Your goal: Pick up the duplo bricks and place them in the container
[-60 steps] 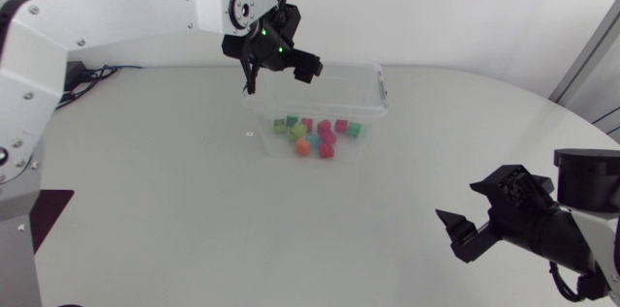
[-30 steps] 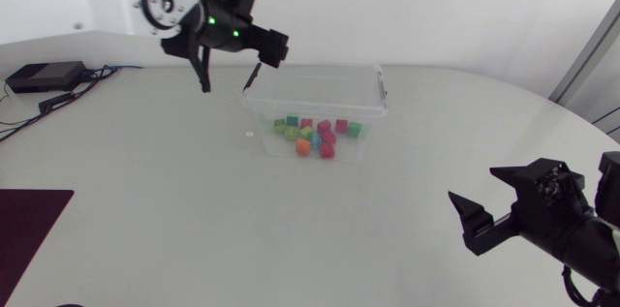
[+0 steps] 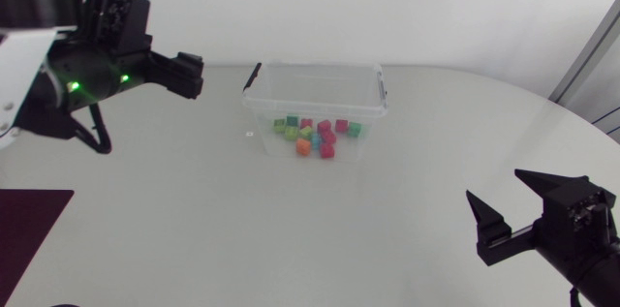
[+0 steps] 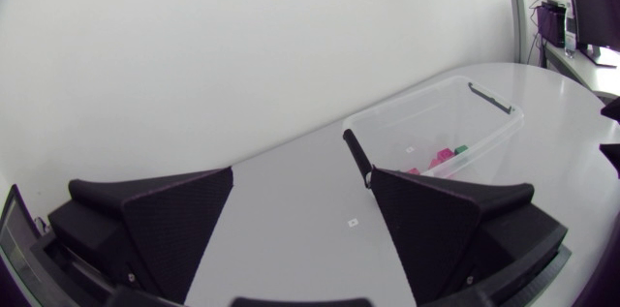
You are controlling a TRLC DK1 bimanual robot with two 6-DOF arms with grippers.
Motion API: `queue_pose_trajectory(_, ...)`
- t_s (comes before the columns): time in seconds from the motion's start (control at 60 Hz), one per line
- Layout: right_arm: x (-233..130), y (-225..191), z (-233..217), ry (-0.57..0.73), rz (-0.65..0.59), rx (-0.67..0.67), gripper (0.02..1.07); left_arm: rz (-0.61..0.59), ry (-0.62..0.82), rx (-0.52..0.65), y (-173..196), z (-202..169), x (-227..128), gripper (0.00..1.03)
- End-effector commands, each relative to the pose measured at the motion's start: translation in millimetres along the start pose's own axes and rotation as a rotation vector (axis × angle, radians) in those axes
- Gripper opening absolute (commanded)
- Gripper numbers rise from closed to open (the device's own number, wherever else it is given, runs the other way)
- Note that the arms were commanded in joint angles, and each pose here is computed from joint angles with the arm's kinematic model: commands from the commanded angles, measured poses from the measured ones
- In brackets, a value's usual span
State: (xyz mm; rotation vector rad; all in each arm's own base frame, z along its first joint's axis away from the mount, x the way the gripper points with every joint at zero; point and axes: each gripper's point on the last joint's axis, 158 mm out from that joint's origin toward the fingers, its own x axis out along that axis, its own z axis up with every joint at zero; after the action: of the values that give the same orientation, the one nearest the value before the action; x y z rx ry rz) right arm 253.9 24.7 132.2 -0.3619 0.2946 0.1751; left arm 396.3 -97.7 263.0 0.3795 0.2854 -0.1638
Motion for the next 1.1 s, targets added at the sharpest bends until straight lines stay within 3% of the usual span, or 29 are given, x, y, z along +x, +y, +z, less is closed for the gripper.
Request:
queue_pose_trajectory(0.0,-1.8,-5.6,-8.6,0.007,-0.034,0.026,1.02,0.039,-0.023,0.015,12.6,-11.0,-17.7,0.99)
queue_pose_trajectory(0.6,-14.7,-31.5,1.3,-0.126,-0.187,0.025,1.02,0.259,-0.18,-0.014,61.7,-66.0,-97.4,0.99)
queue_pose_trajectory(1.083,-10.7,-30.7,1.9,-0.173,-0.186,0.178,1.02,0.208,-0.218,-0.177,43.7,-114.8,-112.5,0.99)
